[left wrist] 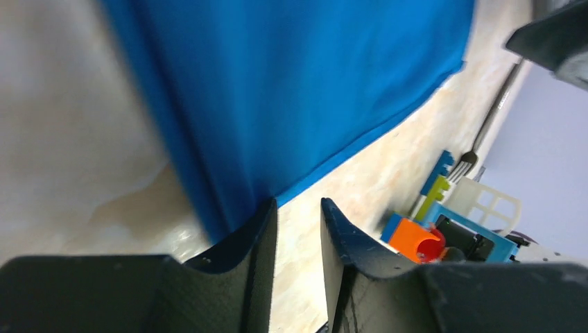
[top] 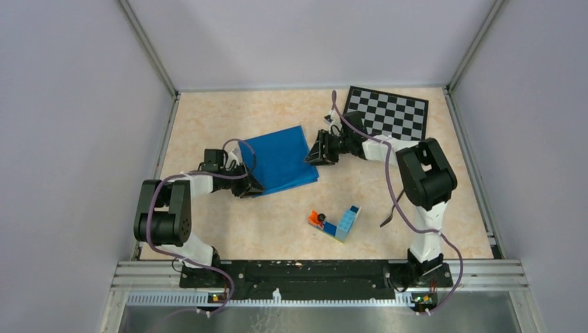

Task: Fold the napkin into a case and place the utensils inside
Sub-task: Smooth out the square-folded napkin at the center of the board, then pick up the top corner of the square-folded napkin from the center of the board.

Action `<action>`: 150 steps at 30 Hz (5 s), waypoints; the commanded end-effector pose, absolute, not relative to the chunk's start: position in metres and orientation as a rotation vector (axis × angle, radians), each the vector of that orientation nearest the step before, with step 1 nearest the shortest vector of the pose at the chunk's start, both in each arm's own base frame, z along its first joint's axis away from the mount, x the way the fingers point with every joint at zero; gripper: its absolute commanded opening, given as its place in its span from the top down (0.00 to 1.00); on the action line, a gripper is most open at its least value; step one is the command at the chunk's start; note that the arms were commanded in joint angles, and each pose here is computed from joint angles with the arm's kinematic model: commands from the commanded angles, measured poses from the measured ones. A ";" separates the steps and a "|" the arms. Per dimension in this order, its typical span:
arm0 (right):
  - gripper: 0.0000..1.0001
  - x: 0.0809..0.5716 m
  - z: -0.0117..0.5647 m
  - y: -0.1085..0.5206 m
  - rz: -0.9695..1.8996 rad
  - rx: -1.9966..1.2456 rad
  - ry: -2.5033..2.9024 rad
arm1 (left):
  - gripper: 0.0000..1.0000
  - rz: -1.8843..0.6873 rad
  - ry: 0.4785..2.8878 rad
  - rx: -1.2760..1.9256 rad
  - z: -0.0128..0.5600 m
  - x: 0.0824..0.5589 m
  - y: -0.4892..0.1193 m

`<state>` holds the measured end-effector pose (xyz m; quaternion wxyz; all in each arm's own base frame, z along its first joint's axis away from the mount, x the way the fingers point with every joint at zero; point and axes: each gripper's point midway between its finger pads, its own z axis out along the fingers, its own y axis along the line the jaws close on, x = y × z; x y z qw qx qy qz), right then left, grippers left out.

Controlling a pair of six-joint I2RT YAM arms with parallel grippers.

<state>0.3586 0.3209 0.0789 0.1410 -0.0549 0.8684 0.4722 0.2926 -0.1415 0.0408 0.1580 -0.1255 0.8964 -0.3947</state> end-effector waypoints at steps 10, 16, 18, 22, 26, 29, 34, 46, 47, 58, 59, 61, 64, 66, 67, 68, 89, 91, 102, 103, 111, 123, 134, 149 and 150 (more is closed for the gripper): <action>0.54 0.345 0.070 0.336 1.420 -0.216 2.492 | 0.60 -0.983 2.569 -0.391 0.036 0.272 -0.121; 0.57 0.341 0.061 0.334 1.404 -0.226 2.516 | 0.47 -1.090 2.451 -0.296 0.089 0.279 -0.132; 0.60 0.339 0.058 0.333 1.400 -0.224 2.519 | 0.45 -1.091 2.433 -0.294 0.095 0.283 -0.133; 0.67 0.333 0.047 0.328 1.383 -0.212 2.545 | 0.42 -1.044 2.443 -0.343 0.087 0.293 -0.128; 0.70 0.328 0.039 0.324 1.361 -0.197 2.564 | 0.43 -0.942 2.499 -0.427 0.058 0.298 -0.117; 0.73 0.323 0.032 0.320 1.348 -0.193 2.585 | 0.51 -0.852 2.549 -0.493 0.033 0.290 -0.107; 0.77 0.315 0.023 0.312 1.297 -0.186 2.618 | 0.68 -0.735 2.623 -0.585 0.002 0.261 -0.095; 0.59 0.301 0.059 0.289 1.164 -0.173 2.642 | 0.69 -0.957 2.587 -0.606 0.018 0.228 -0.121; 0.58 0.300 0.061 0.287 1.168 -0.160 2.643 | 0.67 -0.978 2.572 -0.590 0.025 0.230 -0.123; 0.59 0.304 0.068 0.278 1.260 -0.083 2.623 | 0.35 -0.856 2.481 -0.481 0.077 0.264 -0.107; 0.61 0.304 0.068 0.279 1.276 -0.077 2.617 | 0.36 -0.871 2.486 -0.472 0.074 0.267 -0.109; 0.64 0.308 0.067 0.281 1.281 -0.076 2.609 | 0.44 -0.886 2.503 -0.472 0.067 0.273 -0.110; 0.67 0.310 0.058 0.283 1.280 -0.074 2.627 | 0.47 -0.893 2.504 -0.477 0.054 0.281 -0.111; 0.67 0.312 0.053 0.283 1.277 -0.069 2.637 | 0.47 -0.897 2.513 -0.476 0.045 0.283 -0.112; 0.67 0.312 0.051 0.283 1.273 -0.070 2.639 | 0.47 -0.898 2.523 -0.480 0.039 0.283 -0.112; 0.66 0.313 0.050 0.283 1.266 -0.070 2.640 | 0.48 -0.892 2.532 -0.485 0.034 0.283 -0.111; 0.68 0.308 0.058 0.281 1.273 -0.079 2.628 | 0.71 -0.817 2.612 -0.531 0.003 0.259 -0.104; 0.69 0.307 0.063 0.280 1.269 -0.085 2.618 | 0.71 -0.819 2.613 -0.531 0.002 0.257 -0.104; 0.68 0.310 0.059 0.282 1.285 -0.076 2.608 | 0.71 -0.825 2.609 -0.530 0.004 0.257 -0.105; 0.69 0.310 0.058 0.283 1.285 -0.074 2.610 | 0.71 -0.825 2.608 -0.530 0.004 0.257 -0.105; 0.73 0.306 0.044 0.284 1.315 -0.047 2.637 | 0.72 -0.827 2.609 -0.530 0.004 0.256 -0.106; 0.69 0.305 0.039 0.284 1.314 -0.042 2.632 | 0.73 -0.832 2.610 -0.523 0.004 0.256 -0.109; 0.72 0.312 0.055 0.294 1.399 -0.021 2.571 | 0.74 -0.833 2.613 -0.518 0.003 0.254 -0.112; 0.79 0.316 0.040 0.287 1.299 -0.005 2.618 | 0.74 -0.825 2.600 -0.503 0.009 0.255 -0.111; 0.79 0.316 0.039 0.287 1.298 -0.003 2.619 | 0.74 -0.825 2.602 -0.503 0.009 0.254 -0.111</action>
